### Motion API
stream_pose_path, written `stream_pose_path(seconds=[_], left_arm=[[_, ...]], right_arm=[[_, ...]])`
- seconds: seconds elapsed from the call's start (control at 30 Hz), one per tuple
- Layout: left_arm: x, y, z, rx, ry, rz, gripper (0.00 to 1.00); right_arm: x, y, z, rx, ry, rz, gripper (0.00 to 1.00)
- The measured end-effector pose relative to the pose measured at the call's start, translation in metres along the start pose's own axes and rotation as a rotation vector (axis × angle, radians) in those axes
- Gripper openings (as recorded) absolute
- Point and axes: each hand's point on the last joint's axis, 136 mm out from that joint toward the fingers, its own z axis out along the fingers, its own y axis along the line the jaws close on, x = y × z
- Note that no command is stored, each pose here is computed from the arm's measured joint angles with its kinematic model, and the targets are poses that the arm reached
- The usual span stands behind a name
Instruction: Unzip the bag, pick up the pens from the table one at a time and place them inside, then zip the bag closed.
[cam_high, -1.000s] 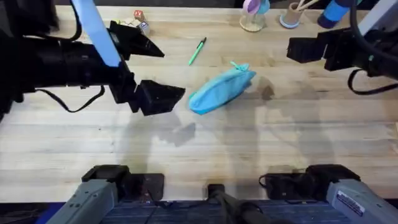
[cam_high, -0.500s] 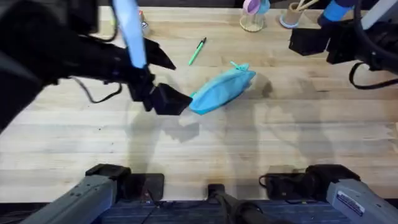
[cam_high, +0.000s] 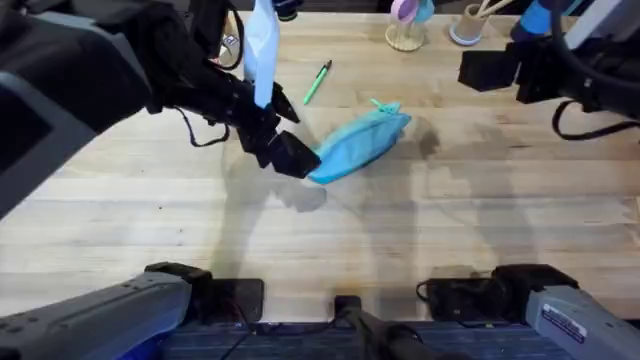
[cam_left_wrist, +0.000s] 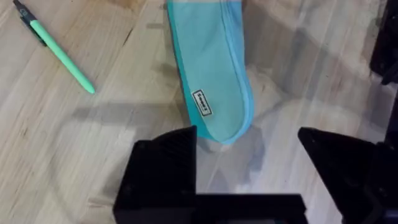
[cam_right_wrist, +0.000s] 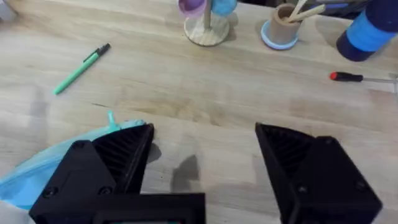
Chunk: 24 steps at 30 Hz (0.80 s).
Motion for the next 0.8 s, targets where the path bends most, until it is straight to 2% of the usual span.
stream_pose_path(seconds=[0.37,0.5,0.8], left_arm=[[0.008,0.015,0.021,0.027,0.028,-0.032,0.995],[0.01,0.014,0.026,0.043,0.041,-0.033,0.996],[0.014,0.006,0.052,0.07,0.116,0.021,0.995]], right_arm=[[0.007,0.0,0.009,-0.004,0.036,0.004,0.997],[0.007,0.0,0.009,-0.004,0.036,0.003,0.997],[0.007,0.0,0.009,-0.004,0.036,0.003,0.996]])
